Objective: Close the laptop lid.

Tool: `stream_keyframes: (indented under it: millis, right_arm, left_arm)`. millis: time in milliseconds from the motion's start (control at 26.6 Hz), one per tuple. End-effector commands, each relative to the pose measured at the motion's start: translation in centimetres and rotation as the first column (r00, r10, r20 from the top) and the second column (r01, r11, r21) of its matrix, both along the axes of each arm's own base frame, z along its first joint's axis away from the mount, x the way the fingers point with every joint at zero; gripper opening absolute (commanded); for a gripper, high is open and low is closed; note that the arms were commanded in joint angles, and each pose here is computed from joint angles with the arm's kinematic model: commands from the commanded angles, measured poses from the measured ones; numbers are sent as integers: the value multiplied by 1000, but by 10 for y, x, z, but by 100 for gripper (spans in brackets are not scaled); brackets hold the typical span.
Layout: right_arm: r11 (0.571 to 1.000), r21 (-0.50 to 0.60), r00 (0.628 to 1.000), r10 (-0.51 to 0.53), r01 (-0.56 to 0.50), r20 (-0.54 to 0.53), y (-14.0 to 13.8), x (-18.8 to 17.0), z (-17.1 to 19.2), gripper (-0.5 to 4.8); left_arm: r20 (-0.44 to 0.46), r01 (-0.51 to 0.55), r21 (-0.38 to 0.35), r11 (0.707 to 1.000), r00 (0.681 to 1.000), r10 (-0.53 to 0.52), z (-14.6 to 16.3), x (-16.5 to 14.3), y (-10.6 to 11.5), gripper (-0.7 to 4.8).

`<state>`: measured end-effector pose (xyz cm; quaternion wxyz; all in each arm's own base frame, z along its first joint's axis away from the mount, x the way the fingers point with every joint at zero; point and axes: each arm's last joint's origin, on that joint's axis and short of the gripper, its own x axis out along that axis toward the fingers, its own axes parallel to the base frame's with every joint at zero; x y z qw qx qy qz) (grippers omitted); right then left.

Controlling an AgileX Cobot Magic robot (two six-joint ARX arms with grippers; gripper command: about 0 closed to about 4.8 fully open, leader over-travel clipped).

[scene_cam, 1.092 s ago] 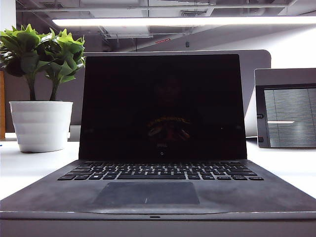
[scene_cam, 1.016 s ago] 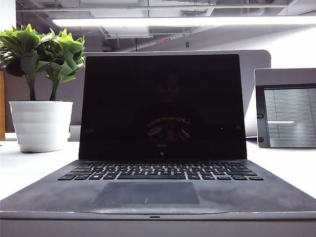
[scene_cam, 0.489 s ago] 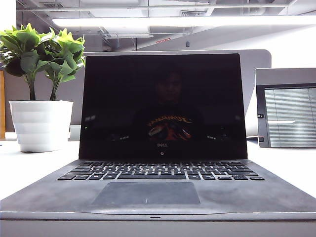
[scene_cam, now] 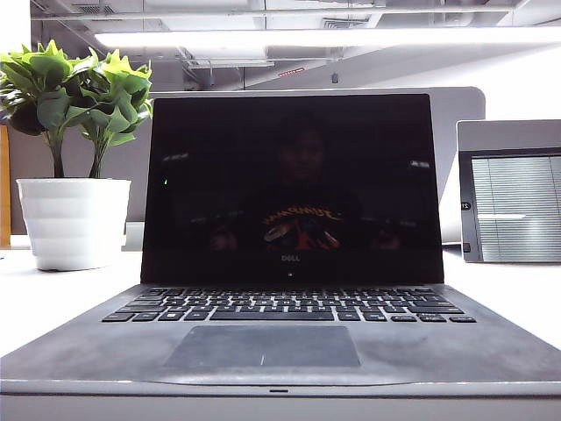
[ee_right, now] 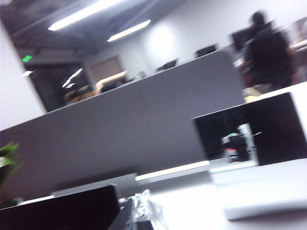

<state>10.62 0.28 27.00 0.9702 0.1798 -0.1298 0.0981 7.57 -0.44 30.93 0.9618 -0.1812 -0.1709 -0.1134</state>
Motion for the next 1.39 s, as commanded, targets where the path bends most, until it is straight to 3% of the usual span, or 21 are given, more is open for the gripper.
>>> stream_keyframes:
  millis: [38,188,301,414,527,678,791,866,941,979,1092,1167,1205,1242,1280,1393]
  right_arm:
    - [996,-28,996,87,-86,35,2,21,29,-5]
    - [988,-44,988,146,-148,-41,3,64,55,-5]
    - [965,-91,966,235,-245,-107,5,106,67,-5]
    - [947,-179,953,233,-267,-192,6,145,65,-5]
    - [929,-174,922,272,-326,-275,1,188,50,-5]
    - [889,-135,861,370,-437,-348,0,230,30,-5]
    - [873,-113,832,403,-475,-380,-1,251,18,-5]
    - [846,-88,796,453,-526,-402,-1,265,7,-5]
    - [800,-46,735,525,-598,-429,1,276,-4,-5]
    - [763,-16,690,576,-647,-440,2,281,-11,-5]
    - [724,-10,646,609,-690,-461,3,279,-18,-5]
    - [706,-14,628,621,-708,-468,3,278,-19,-5]
    - [696,-7,617,633,-718,-468,4,278,-20,-5]
    - [691,-5,613,638,-723,-466,4,278,-20,-5]
    - [690,-8,614,638,-723,-465,4,278,-19,-5]
    - [679,-9,606,648,-734,-462,5,277,-19,-5]
  left_arm:
    - [-37,83,-10,996,996,-84,23,14,-2,-5]
    - [-96,139,92,986,987,-130,50,45,-4,-5]
    - [-184,262,108,959,953,-240,63,87,-8,-5]
    - [-259,297,149,943,932,-253,61,126,-8,-5]
    - [-353,300,213,930,911,-213,40,173,-6,-5]
    - [-446,393,204,897,853,-272,2,214,-8,-5]
    - [-490,419,212,883,827,-276,-21,233,-8,-5]
    - [-500,467,214,858,807,-315,-34,243,-7,-5]
    - [-484,511,211,833,795,-365,-45,253,-5,-6]
    - [-457,563,210,800,780,-429,-52,259,0,-6]
    - [-445,621,183,762,743,-499,-66,270,13,-6]
    - [-444,686,154,711,691,-570,-75,280,22,-6]
    - [-441,755,105,648,619,-650,-80,289,25,-6]
    - [-439,780,79,620,586,-681,-82,293,26,-6]
    - [-434,824,33,565,521,-735,-85,304,27,-5]
    - [-429,855,-22,518,460,-777,-90,323,29,-5]
